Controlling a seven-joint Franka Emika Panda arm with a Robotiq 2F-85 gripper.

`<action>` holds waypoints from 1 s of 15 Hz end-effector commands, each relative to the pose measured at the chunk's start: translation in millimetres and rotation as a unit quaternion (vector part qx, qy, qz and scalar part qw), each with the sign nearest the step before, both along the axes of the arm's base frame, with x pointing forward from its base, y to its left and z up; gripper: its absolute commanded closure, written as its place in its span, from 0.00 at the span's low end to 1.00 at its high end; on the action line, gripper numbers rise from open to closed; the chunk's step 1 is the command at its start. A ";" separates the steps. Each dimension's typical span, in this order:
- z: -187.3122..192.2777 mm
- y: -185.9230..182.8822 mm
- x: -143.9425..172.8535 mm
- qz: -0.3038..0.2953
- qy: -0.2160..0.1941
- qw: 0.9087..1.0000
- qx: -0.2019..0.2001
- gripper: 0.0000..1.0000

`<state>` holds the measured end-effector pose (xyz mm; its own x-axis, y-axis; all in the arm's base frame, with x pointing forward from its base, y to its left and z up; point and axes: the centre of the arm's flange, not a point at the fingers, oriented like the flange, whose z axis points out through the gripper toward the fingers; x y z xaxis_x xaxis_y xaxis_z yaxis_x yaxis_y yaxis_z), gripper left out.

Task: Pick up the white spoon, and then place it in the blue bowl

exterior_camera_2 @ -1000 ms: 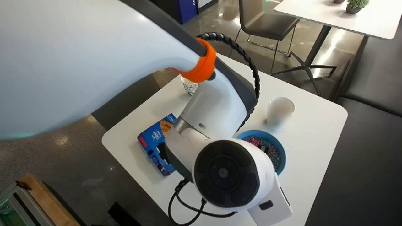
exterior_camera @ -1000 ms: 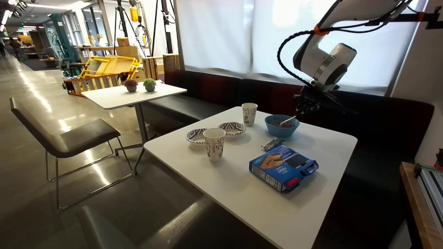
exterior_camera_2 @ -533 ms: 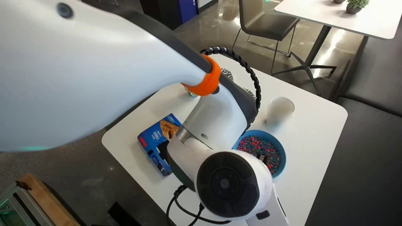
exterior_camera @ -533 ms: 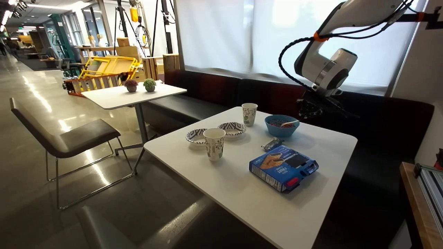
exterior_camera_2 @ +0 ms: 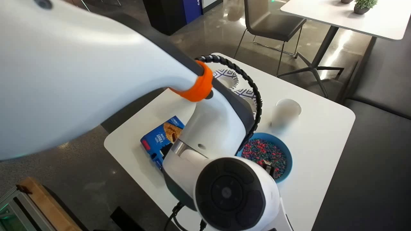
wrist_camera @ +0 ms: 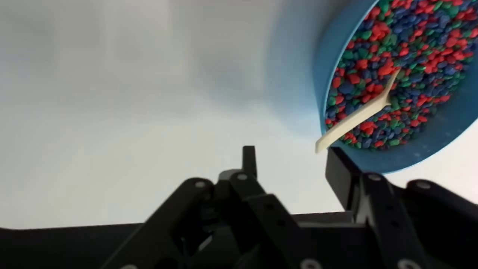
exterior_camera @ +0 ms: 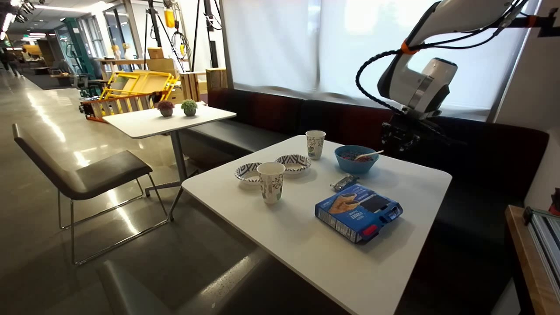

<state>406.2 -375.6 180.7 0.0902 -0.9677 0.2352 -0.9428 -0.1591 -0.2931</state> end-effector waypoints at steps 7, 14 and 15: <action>88.3 73.2 -32.2 0.223 0.038 0.973 -0.044 0.00; 130.9 133.4 -45.3 0.400 0.074 0.906 -0.116 0.00; 138.5 134.8 -45.8 0.424 0.081 0.892 -0.133 0.00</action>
<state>379.9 -264.6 274.5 0.7483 -0.5727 0.3348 -0.5825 -0.8087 -0.0816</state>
